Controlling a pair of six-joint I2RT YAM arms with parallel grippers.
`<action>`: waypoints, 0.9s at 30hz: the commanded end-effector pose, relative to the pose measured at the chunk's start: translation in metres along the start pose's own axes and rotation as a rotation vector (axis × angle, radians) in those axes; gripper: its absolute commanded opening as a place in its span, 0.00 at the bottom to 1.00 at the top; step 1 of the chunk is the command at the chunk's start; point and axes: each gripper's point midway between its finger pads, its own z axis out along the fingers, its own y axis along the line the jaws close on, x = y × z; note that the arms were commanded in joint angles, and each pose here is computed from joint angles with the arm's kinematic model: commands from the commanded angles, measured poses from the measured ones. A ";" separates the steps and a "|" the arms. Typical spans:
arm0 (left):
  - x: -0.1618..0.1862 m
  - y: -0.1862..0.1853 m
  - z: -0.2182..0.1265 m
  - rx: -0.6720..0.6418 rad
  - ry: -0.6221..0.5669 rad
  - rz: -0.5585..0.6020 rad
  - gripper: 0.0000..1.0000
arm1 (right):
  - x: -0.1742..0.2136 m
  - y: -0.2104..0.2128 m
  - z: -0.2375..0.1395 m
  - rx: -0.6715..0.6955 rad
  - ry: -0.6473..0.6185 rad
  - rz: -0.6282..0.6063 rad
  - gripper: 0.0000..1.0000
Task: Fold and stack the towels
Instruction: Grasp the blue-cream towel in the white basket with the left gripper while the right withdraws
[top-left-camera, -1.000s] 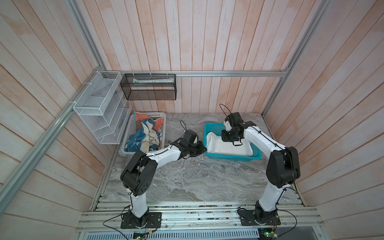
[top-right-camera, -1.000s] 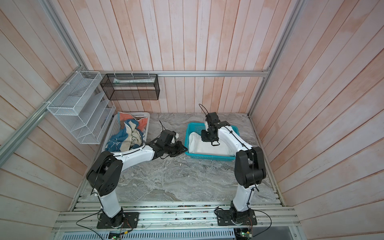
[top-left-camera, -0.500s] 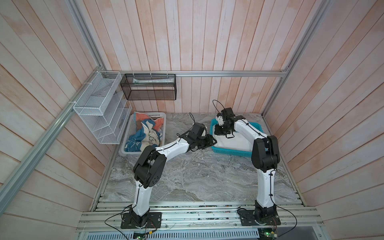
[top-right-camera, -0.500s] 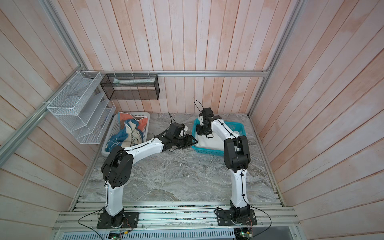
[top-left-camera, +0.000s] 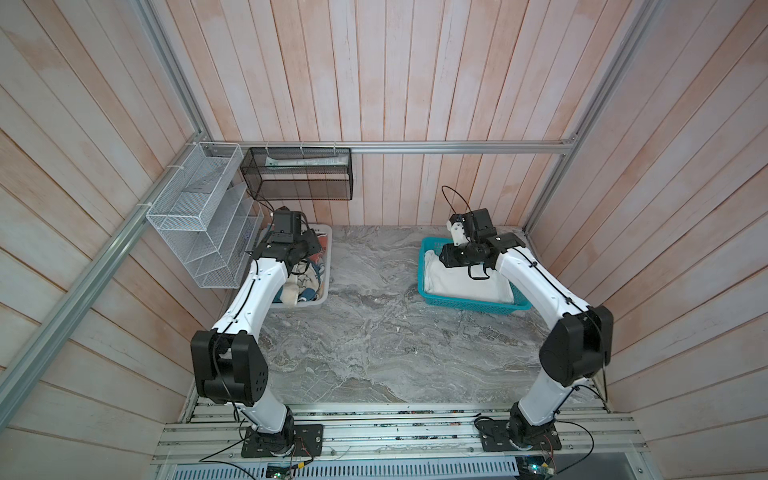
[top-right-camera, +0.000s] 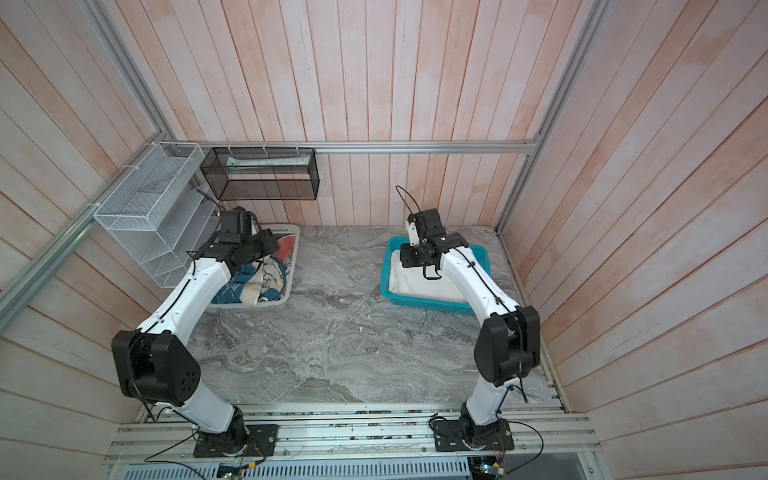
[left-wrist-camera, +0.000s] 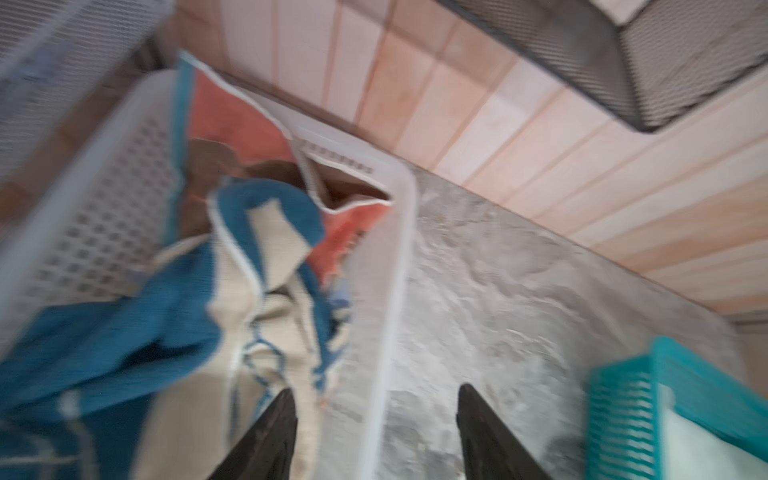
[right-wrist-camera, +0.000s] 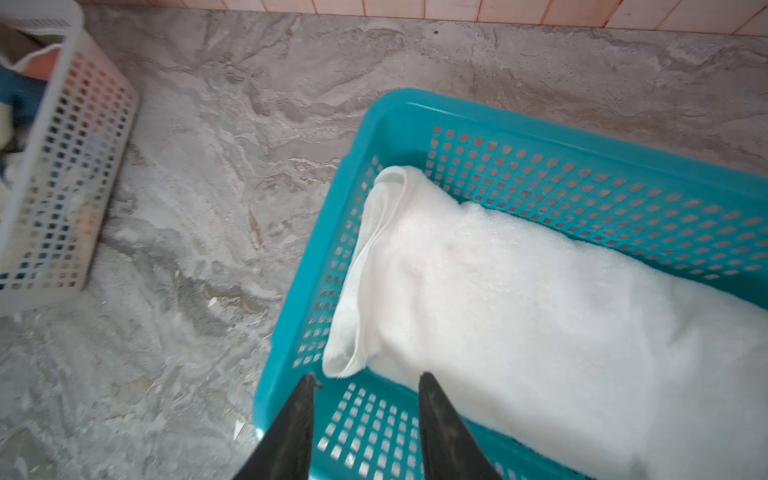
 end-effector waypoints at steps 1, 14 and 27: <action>0.032 0.048 0.024 -0.190 0.140 0.116 0.67 | 0.064 0.021 0.004 -0.025 0.086 0.011 0.41; 0.066 0.108 0.031 -0.496 0.285 0.323 0.78 | 0.212 0.009 0.013 0.048 0.122 0.114 0.36; 0.081 0.099 0.032 -0.382 0.329 0.314 0.00 | 0.150 -0.099 0.052 0.263 0.016 0.162 0.27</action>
